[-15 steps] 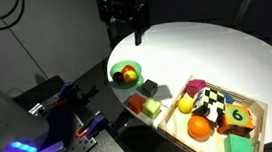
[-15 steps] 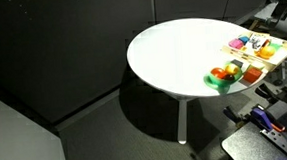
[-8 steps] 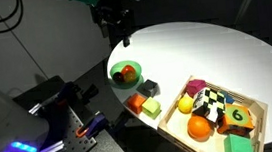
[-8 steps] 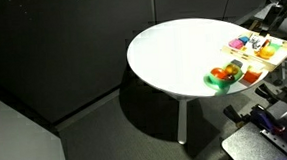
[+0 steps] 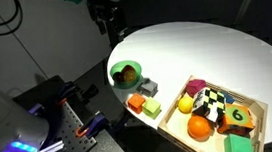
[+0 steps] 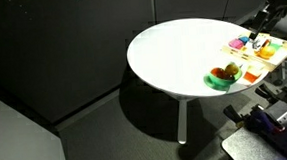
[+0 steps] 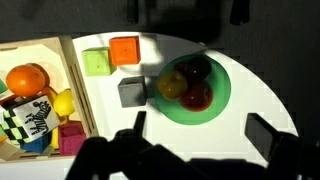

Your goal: Put the green block onto the tray

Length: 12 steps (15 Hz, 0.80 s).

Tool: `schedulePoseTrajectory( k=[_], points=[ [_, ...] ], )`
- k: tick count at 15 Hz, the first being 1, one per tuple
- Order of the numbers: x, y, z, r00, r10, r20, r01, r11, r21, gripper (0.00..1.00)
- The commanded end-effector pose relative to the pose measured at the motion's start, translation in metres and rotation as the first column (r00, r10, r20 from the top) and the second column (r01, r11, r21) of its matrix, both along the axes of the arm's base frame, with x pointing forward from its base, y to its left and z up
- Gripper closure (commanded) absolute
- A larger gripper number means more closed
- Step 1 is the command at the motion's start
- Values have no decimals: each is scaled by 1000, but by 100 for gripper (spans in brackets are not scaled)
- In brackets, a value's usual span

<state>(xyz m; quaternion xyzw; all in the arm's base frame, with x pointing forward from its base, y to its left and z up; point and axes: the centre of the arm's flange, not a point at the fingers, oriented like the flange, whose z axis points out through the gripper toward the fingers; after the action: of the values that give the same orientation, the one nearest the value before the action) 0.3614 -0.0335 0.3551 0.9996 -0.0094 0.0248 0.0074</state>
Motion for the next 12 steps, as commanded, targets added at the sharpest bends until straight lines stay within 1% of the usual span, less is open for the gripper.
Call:
schedulePoseTrajectory(
  k=[1, 3, 8, 12],
  points=[
    [-24, 18, 8, 999, -36, 19, 36, 999, -24, 0],
    [-26, 23, 15, 999, -35, 9, 36, 999, -33, 0],
    [-40, 28, 35, 998, -21, -54, 18, 999, -49, 0],
    [-50, 30, 48, 996, -14, -87, 10, 999, -46, 0]
  ],
)
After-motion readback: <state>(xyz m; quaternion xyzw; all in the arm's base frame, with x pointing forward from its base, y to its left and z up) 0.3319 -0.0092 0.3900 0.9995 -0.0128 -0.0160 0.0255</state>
